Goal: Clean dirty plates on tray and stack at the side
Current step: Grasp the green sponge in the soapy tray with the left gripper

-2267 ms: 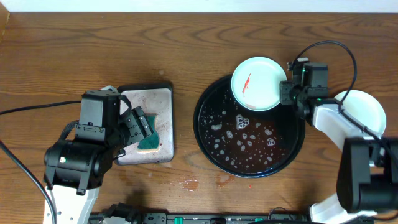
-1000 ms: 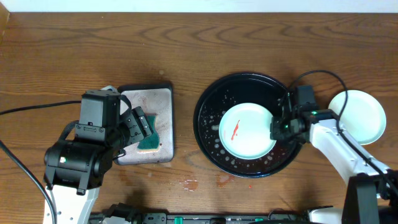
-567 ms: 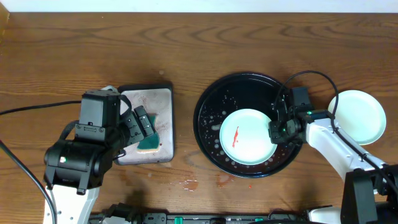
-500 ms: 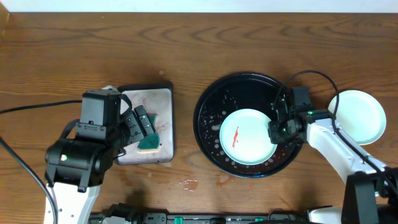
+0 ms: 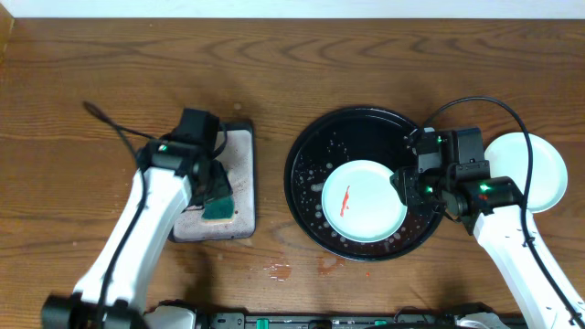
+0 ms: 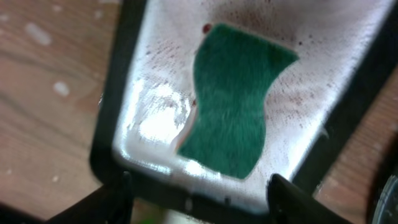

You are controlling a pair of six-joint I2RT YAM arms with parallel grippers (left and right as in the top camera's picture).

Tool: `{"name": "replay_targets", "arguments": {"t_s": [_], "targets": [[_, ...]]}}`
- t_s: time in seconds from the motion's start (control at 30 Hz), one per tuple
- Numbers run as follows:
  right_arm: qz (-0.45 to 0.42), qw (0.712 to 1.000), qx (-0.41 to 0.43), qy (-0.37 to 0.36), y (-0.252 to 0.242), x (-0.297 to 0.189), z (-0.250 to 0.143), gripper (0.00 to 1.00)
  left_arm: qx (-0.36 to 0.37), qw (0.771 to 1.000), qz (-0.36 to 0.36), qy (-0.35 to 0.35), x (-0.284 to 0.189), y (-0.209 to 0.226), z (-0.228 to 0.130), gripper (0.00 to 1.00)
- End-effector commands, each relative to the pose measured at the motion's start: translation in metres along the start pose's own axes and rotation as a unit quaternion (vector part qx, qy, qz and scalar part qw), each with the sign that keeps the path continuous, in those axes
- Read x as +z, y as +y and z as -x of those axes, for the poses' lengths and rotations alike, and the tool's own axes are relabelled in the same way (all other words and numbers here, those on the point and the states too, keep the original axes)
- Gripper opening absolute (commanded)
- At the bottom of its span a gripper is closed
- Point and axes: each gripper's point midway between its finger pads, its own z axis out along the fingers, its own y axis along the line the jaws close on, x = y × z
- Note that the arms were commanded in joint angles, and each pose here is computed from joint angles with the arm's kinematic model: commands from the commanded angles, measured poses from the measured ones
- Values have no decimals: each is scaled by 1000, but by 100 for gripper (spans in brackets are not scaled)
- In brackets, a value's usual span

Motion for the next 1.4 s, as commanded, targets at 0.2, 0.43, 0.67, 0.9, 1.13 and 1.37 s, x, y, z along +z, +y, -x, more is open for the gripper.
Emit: {"name": "replay_targets", "arguments": {"t_s": [0.2, 0.43, 0.67, 0.9, 1.13, 1.37], "targets": [[9, 1000, 3, 6, 6, -4, -1, 36, 12, 995, 40, 93, 85, -15, -5, 59], [9, 1000, 4, 11, 6, -4, -3, 36, 23, 992, 44, 114, 112, -21, -9, 8], [8, 1000, 4, 11, 6, -4, -3, 36, 31, 995, 12, 92, 70, -27, 3, 8], [8, 1000, 4, 11, 6, -4, -3, 36, 29, 998, -14, 48, 37, -24, 8, 50], [8, 1000, 5, 13, 6, -4, -4, 35, 32, 997, 7, 73, 84, -16, -15, 49], [8, 1000, 5, 13, 6, -4, -4, 35, 33, 996, 10, 77, 97, -17, -16, 8]]}}
